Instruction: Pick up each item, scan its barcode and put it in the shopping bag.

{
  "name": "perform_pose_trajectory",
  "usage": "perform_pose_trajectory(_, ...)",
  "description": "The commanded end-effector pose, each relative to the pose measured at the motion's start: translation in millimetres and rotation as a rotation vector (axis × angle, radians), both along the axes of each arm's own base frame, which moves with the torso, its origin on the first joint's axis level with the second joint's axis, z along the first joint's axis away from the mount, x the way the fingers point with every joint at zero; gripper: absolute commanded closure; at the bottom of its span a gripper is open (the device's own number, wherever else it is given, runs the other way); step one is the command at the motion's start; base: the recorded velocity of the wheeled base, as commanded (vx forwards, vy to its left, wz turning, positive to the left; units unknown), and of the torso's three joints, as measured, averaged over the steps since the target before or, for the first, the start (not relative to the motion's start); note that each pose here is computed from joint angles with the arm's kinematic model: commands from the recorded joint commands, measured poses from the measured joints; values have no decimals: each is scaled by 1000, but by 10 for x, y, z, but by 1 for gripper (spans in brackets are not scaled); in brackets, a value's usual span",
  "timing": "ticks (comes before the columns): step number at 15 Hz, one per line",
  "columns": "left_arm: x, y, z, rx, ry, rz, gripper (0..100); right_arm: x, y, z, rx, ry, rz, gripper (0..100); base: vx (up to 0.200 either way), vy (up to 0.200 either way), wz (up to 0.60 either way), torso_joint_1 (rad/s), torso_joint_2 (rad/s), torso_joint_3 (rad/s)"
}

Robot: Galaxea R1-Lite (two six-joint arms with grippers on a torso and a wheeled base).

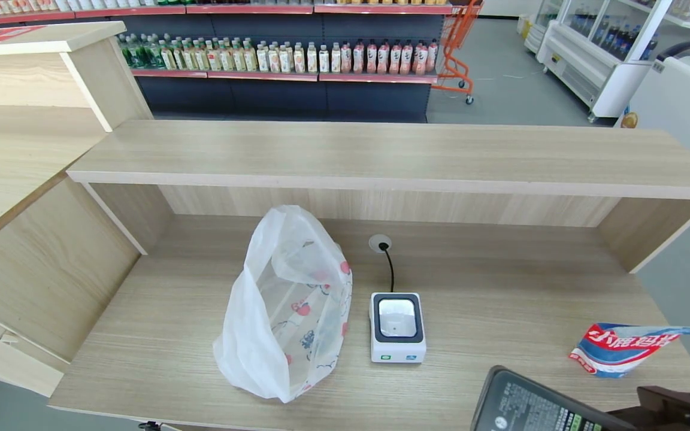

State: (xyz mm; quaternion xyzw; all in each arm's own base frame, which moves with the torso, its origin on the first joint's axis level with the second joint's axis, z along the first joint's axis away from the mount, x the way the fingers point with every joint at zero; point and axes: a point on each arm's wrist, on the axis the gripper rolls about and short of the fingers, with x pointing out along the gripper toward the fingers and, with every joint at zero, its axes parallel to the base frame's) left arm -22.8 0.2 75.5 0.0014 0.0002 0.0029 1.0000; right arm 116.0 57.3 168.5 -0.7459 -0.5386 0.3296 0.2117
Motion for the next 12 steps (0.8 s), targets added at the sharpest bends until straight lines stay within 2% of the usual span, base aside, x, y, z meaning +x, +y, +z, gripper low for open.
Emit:
perform_pose_trajectory(1,0,0,0,0,0,0,0,-40,-11,52,-4,-98,19,100,0,0,0,0,0,0)
perform_pose_trajectory(10,0,0,0,0,0,0,0,-45,-11,63,2,-77,16,100,0,0,0,0,0,0)
perform_pose_trajectory(11,0,0,0,0,0,0,0,-35,-9,92,16,-43,2,100,0,0,0,0,0,0)
perform_pose_trajectory(12,0,0,0,0,0,0,0,-17,-6,182,56,56,-35,100,0,0,0,0,0,0)
